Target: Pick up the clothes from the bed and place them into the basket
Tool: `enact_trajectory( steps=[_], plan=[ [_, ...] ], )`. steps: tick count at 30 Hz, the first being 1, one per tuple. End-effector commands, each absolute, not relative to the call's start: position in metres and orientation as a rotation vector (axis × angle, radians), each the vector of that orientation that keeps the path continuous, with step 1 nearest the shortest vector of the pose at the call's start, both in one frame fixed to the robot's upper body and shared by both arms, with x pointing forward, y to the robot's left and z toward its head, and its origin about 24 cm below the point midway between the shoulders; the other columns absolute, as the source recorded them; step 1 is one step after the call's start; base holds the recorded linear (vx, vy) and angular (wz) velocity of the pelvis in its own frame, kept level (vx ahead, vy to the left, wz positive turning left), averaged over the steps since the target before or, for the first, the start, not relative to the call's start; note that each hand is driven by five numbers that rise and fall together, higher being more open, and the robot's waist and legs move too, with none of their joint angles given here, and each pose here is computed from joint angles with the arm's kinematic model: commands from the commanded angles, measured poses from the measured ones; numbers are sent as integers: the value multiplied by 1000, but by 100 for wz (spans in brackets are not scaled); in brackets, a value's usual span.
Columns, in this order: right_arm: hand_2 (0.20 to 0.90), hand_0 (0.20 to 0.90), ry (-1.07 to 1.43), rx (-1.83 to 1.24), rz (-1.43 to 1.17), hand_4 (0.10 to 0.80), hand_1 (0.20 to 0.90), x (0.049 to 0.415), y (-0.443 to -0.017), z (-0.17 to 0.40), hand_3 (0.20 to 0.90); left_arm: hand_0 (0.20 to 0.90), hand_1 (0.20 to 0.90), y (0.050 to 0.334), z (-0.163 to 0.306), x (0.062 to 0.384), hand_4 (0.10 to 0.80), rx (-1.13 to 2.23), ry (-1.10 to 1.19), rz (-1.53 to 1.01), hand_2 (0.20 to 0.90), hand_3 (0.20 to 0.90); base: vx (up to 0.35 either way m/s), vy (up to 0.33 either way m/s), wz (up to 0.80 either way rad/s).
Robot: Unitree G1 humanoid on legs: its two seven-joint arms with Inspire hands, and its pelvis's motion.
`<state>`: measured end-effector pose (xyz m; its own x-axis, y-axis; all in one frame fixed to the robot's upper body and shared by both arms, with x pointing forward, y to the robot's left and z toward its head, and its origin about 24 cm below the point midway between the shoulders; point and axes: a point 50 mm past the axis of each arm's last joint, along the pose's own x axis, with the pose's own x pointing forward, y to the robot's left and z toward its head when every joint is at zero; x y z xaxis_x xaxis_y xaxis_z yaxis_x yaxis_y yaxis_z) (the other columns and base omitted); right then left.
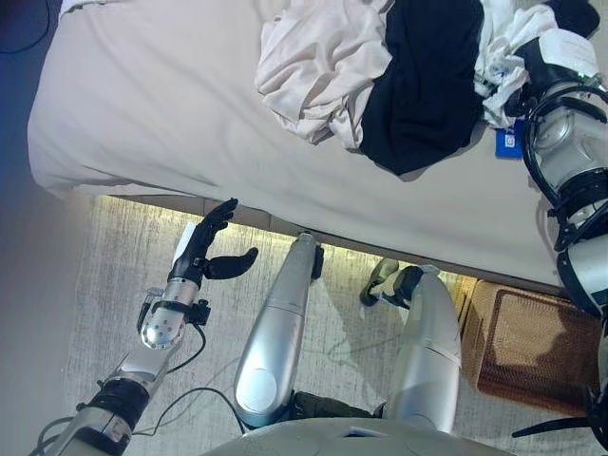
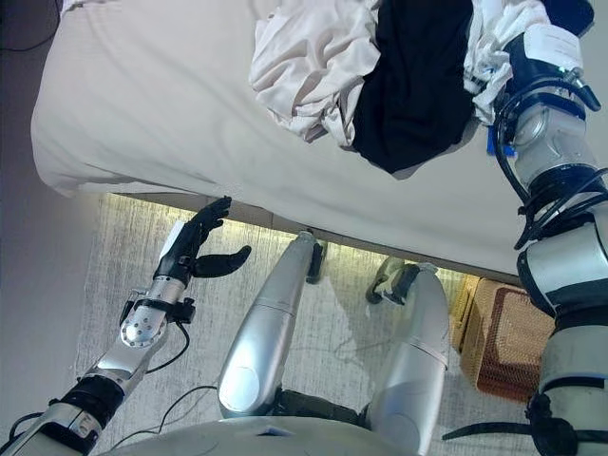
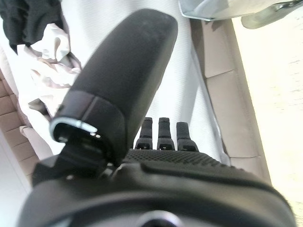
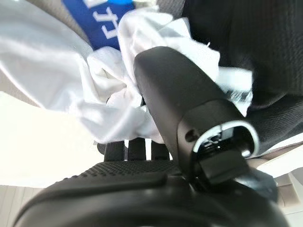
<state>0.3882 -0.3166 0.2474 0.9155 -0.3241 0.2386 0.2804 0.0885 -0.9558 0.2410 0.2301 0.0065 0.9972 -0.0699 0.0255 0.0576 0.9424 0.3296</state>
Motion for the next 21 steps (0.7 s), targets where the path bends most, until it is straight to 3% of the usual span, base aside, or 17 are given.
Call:
enact_trajectory(
  steps=[1,11,21],
  plan=[
    [300,300,-53,-1436,-528,100,300,375,-334,274,200,900,900,249,35,234,800,326,-185,-39,900,900,87,20,-9],
    [300,300,-20,-1449,-503,100,300,364,-352,258,200,900,900,249,10,225,800,366,-54,-84,900,900,44,10,-12],
    [300,300,-150,-1412,-449,100,300,353,-350,261,200,900,900,258,-22,215,800,393,147,-53,900,900,70,-15,-15]
  ],
)
